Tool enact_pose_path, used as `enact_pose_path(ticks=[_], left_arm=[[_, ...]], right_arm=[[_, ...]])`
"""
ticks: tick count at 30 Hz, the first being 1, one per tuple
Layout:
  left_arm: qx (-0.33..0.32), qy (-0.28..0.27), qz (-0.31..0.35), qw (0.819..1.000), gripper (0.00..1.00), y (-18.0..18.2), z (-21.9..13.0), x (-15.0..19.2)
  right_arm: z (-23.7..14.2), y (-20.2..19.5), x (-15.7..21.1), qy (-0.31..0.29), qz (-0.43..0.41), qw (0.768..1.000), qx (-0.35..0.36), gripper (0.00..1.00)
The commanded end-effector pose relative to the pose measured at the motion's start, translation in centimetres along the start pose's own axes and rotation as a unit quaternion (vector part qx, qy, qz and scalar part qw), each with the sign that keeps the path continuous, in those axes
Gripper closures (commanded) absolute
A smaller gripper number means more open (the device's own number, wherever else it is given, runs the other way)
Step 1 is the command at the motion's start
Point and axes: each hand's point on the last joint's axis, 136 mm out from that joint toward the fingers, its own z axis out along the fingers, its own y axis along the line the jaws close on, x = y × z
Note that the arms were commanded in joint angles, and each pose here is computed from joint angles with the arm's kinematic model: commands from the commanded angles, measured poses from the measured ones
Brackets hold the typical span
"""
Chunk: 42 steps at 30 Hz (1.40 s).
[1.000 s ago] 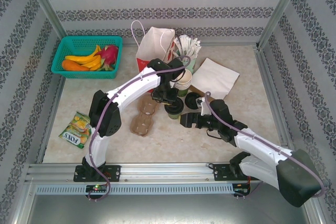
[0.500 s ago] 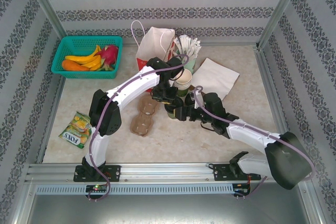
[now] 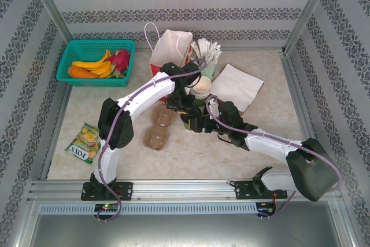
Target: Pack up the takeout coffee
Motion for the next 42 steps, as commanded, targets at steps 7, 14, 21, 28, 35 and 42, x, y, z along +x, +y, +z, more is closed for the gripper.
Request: enact_pose_path(ticks=[7,14,21,28,35,42], left_arm=[[-0.046,0.137,-0.009,0.989,1.0,3.0,7.5,4.9],[-0.038,0.16,-0.019,0.986,1.0,3.3,10.0,6.5],[-0.05,0.166,-0.012,0.985,1.0,4.0,10.8,6.8],[-0.052,0.144,-0.003,0.988,1.0,3.8,9.6,6.0],[-0.057,0.115,0.01,0.992,1.0,3.3,7.3,4.4],[-0.054,0.089,0.012,0.994,1.0,2.7,5.4,3.1]], right_arm=[[0.1,-5.0,6.6,0.091,0.031,0.99,0.1,0.3],[-0.1,-5.8,8.7,0.121,0.041,0.986,0.112,0.29],[0.7,-6.0,9.7,0.141,0.048,0.984,0.102,0.29],[0.7,-5.1,8.8,0.131,0.043,0.987,0.084,0.28],[0.7,-2.8,6.0,0.102,0.057,0.992,0.047,0.25],[0.0,-0.6,1.9,0.056,0.106,0.993,0.0,0.19]])
